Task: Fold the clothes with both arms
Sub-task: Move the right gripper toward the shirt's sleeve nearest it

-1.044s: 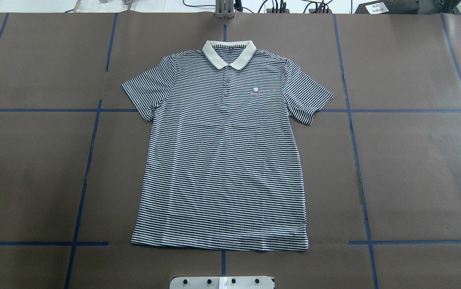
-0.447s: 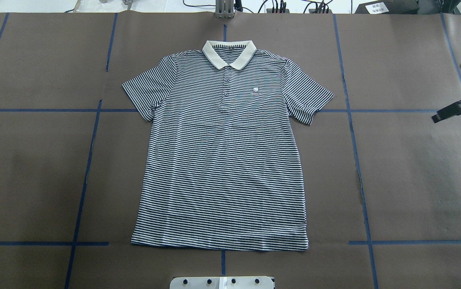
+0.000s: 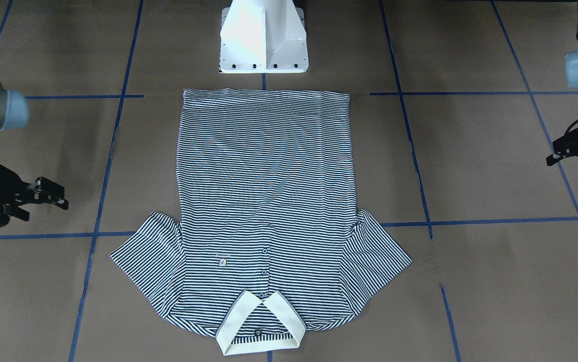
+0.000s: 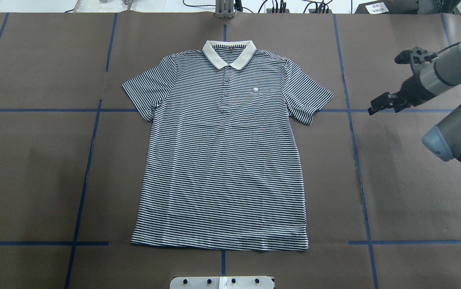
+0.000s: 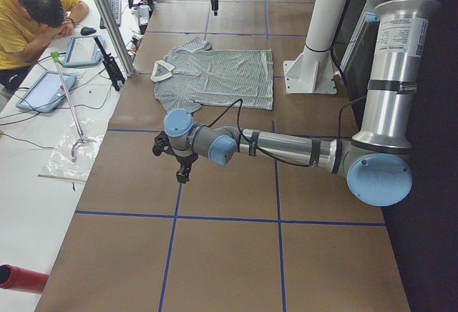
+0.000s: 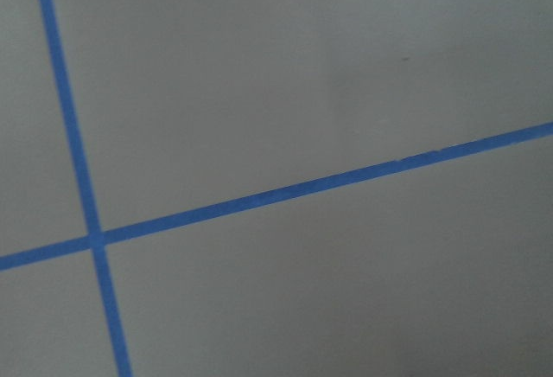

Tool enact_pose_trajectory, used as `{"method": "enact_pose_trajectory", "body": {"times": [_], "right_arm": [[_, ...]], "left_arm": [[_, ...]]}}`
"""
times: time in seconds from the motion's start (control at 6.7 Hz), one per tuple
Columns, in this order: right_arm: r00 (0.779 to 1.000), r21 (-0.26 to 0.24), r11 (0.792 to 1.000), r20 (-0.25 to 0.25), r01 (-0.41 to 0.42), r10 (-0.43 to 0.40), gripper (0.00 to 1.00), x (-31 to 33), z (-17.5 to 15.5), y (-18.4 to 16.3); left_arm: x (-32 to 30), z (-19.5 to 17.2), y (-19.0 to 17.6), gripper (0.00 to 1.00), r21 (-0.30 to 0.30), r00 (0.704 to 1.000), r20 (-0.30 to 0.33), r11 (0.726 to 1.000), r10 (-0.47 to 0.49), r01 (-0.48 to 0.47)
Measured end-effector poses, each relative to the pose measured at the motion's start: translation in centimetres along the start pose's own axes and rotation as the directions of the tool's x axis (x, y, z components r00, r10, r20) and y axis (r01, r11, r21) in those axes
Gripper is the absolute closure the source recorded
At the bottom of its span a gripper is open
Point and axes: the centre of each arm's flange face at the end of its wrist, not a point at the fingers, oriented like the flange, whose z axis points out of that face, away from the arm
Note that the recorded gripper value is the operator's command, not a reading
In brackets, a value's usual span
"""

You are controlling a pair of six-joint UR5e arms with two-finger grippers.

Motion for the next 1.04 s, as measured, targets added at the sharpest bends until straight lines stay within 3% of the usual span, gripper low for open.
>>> {"method": "enact_pose_trajectory", "body": {"times": [0.15, 0.45, 0.75, 0.89, 1.04], "right_arm": [[0.995, 0.059, 0.994, -0.008, -0.096, 0.096, 0.19, -4.2, 1.6, -1.6], [0.966, 0.142, 0.957, -0.004, -0.254, 0.257, 0.19, -8.5, 3.8, -2.7], [0.952, 0.188, 0.936, -0.022, -0.298, 0.307, 0.23, -9.1, 5.1, -3.3], [0.949, 0.195, 0.933, -0.032, -0.303, 0.315, 0.30, -9.2, 5.7, -3.7], [0.947, 0.196, 0.932, -0.040, -0.306, 0.320, 0.62, -9.3, 6.2, -4.2]], "left_arm": [[0.8, 0.6, 0.0, 0.00, 0.000, 1.000, -0.007, 1.000, -0.011, 0.011], [1.5, 1.1, 0.0, 0.00, 0.008, 1.000, -0.012, 1.000, -0.003, 0.003], [1.7, 1.2, 0.1, 0.00, 0.013, 1.000, -0.013, 1.000, 0.004, -0.004], [1.7, 1.2, 0.1, 0.00, 0.014, 1.000, -0.014, 1.000, 0.005, -0.005], [1.8, 1.2, 0.1, 0.00, 0.014, 1.000, -0.015, 1.000, 0.005, -0.005]]}}
